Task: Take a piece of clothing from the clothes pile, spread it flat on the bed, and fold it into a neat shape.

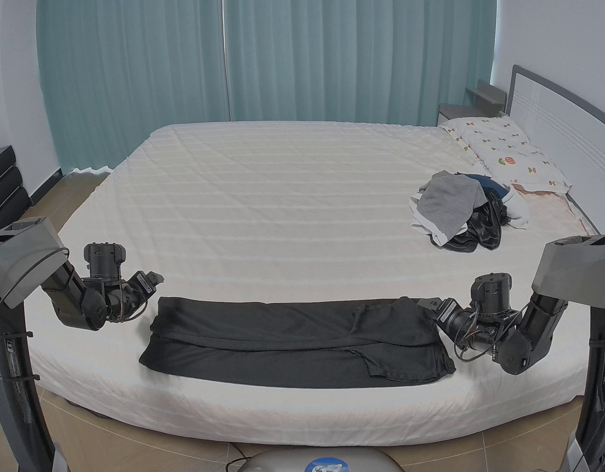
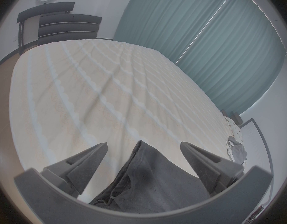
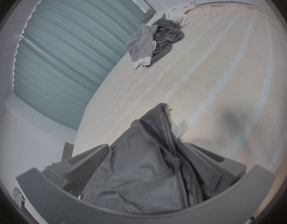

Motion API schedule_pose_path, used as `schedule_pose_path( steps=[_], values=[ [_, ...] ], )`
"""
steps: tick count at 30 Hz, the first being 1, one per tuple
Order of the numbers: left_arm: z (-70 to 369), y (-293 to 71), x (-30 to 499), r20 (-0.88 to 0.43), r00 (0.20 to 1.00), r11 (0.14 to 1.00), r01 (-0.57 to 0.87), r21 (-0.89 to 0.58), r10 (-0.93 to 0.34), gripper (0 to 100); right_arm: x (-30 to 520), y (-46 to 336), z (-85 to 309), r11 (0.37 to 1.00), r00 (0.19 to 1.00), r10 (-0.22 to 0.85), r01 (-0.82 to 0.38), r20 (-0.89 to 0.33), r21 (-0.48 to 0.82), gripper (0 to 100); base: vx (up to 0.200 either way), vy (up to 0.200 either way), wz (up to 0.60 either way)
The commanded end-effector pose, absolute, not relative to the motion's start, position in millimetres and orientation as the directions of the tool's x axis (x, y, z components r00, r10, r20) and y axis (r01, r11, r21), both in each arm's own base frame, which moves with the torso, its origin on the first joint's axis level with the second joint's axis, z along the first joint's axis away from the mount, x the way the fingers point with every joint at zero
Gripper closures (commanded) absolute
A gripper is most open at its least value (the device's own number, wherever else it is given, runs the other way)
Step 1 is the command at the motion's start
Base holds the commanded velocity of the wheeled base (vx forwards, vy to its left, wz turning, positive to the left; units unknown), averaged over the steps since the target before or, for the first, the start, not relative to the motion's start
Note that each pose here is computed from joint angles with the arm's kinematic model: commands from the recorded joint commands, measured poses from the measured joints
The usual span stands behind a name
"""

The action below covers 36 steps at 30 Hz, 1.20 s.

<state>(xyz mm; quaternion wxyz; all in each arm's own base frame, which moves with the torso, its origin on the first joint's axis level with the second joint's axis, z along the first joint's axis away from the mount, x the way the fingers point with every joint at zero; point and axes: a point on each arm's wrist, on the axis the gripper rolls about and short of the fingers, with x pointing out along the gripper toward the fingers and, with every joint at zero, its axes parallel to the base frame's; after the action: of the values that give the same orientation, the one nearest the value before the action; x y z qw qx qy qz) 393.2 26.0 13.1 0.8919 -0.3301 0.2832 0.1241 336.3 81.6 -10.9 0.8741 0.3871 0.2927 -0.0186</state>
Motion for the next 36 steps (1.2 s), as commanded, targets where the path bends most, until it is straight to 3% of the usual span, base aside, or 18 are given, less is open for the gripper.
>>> schedule_pose_path(
  steps=[1, 4, 20, 24, 29, 36],
  values=[
    [13.1, 26.7, 393.0, -0.587, 0.809, 0.75, -0.409, -0.52, 0.034, 0, 334.2, 79.7, -2.6, 0.699, 0.842, 0.19, 0.245, -0.505, 0.672, 0, 0.0, 0.2, 0.0],
    [11.3, 26.1, 393.7, -0.589, 0.807, 0.751, -0.409, -0.518, 0.033, 0, 334.8, 76.0, 8.0, 0.693, 0.859, 0.185, 0.23, -0.477, 0.683, 0, 0.0, 0.2, 0.0],
    [7.3, 18.0, 376.3, -0.625, 0.778, 0.783, -0.354, -0.511, -0.056, 0, 331.3, 74.7, 11.9, 0.7, 0.861, 0.184, 0.224, -0.474, 0.678, 0, 0.0, 0.0, 0.0],
    [-2.1, 13.7, 360.8, -0.663, 0.74, 0.841, -0.28, -0.462, -0.118, 0, 331.2, 75.2, 11.9, 0.7, 0.861, 0.185, 0.223, -0.474, 0.678, 0, 0.0, 0.0, 0.0],
    [-18.8, 3.3, 353.3, -0.626, 0.741, 0.888, -0.088, -0.451, -0.245, 0, 331.5, 75.8, 9.0, 0.702, 0.857, 0.187, 0.226, -0.481, 0.676, 0, 0.0, 0.0, 0.0],
    [-49.5, -16.0, 363.8, -0.584, 0.768, 0.908, -0.006, -0.419, -0.264, 0, 327.4, 83.9, 7.6, 0.709, 0.847, 0.208, 0.214, -0.489, 0.672, 0, 0.0, 0.0, 0.0]
  ],
)
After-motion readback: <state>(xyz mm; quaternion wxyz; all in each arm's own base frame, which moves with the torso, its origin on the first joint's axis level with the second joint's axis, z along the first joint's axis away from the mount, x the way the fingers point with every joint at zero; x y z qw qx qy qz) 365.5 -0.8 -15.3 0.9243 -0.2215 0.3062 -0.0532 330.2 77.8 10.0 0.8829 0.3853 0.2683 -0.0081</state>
